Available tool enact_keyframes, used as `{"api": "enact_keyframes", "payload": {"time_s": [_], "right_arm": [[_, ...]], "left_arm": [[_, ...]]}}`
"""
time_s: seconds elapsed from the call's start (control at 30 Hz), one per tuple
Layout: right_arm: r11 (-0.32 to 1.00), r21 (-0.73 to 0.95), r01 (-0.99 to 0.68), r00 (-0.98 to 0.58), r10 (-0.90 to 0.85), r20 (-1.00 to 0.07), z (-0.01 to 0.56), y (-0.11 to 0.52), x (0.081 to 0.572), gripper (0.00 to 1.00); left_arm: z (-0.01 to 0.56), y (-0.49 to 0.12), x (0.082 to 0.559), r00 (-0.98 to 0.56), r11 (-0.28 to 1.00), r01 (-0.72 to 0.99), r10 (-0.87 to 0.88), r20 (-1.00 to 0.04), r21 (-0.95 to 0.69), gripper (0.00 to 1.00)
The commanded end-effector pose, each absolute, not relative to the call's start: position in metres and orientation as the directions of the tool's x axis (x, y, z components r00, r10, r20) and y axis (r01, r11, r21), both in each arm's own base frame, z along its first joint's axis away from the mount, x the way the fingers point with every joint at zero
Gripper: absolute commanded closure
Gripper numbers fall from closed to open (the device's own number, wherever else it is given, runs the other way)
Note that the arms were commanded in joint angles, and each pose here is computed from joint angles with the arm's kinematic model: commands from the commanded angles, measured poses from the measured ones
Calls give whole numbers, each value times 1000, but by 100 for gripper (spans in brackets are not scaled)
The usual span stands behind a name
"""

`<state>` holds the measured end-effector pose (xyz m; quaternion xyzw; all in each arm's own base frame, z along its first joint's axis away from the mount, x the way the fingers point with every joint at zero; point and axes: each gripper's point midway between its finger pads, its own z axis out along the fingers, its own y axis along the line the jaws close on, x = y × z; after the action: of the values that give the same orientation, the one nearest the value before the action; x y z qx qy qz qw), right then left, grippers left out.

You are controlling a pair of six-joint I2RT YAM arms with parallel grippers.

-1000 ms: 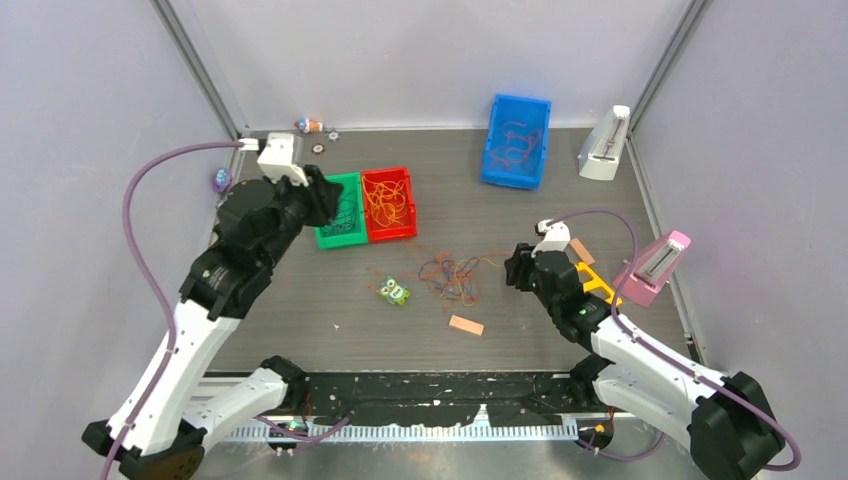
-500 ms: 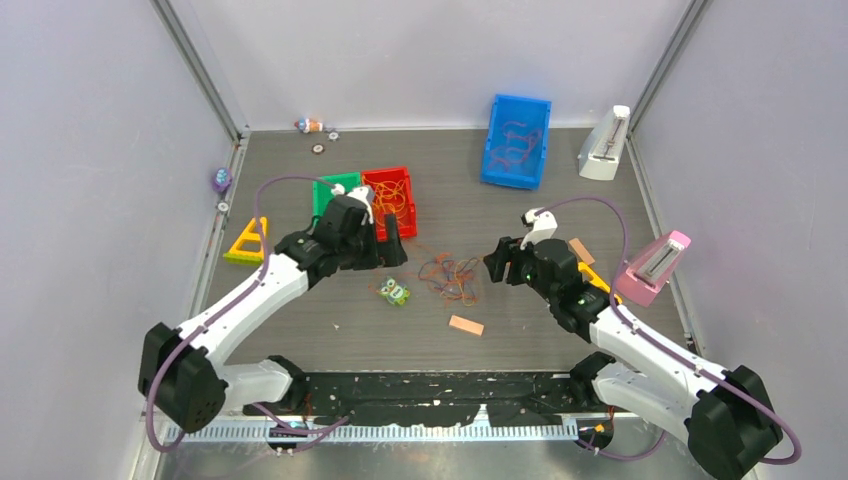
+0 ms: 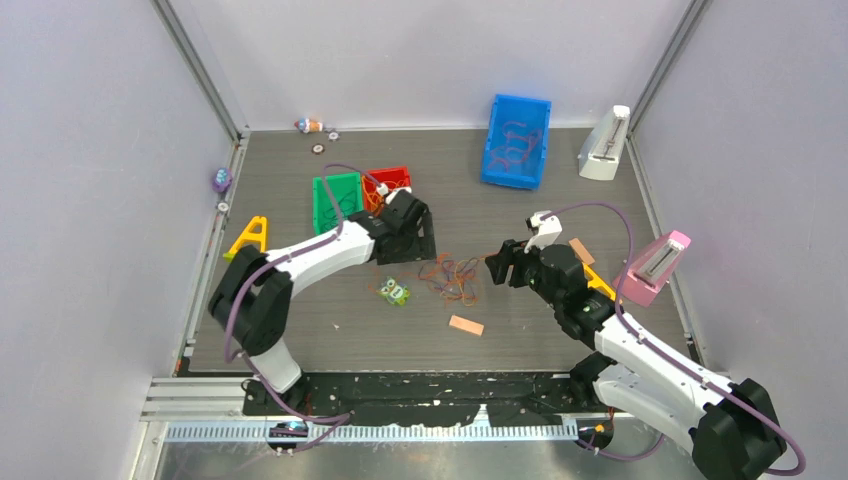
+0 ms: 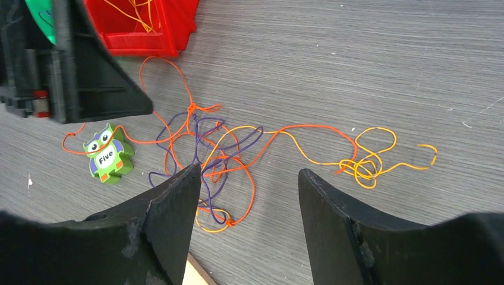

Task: Untangle the cables
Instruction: Untie the cable.

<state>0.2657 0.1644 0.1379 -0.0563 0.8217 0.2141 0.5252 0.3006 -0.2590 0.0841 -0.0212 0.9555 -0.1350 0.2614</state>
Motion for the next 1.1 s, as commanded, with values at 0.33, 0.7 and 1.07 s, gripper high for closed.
{"api": "enact_keyframes", "payload": {"time_s": [0.33,0.7,1.07], "right_arm": [[903,284,-322,-342,169,-924,159,157,269,34],[878,305,-368,-385,155,-910,152,169,266,26],[849,318,-422,-576,20,-817,115,224,268,0]], "left_arm": [[54,-284,337,-824,981,-149,-192,-533,-123,57],[108,-255,349,-721,992,-84,-127,-681,-96,100],[245,-236,331,-482,952,92,-213,-850,-291,100]]}}
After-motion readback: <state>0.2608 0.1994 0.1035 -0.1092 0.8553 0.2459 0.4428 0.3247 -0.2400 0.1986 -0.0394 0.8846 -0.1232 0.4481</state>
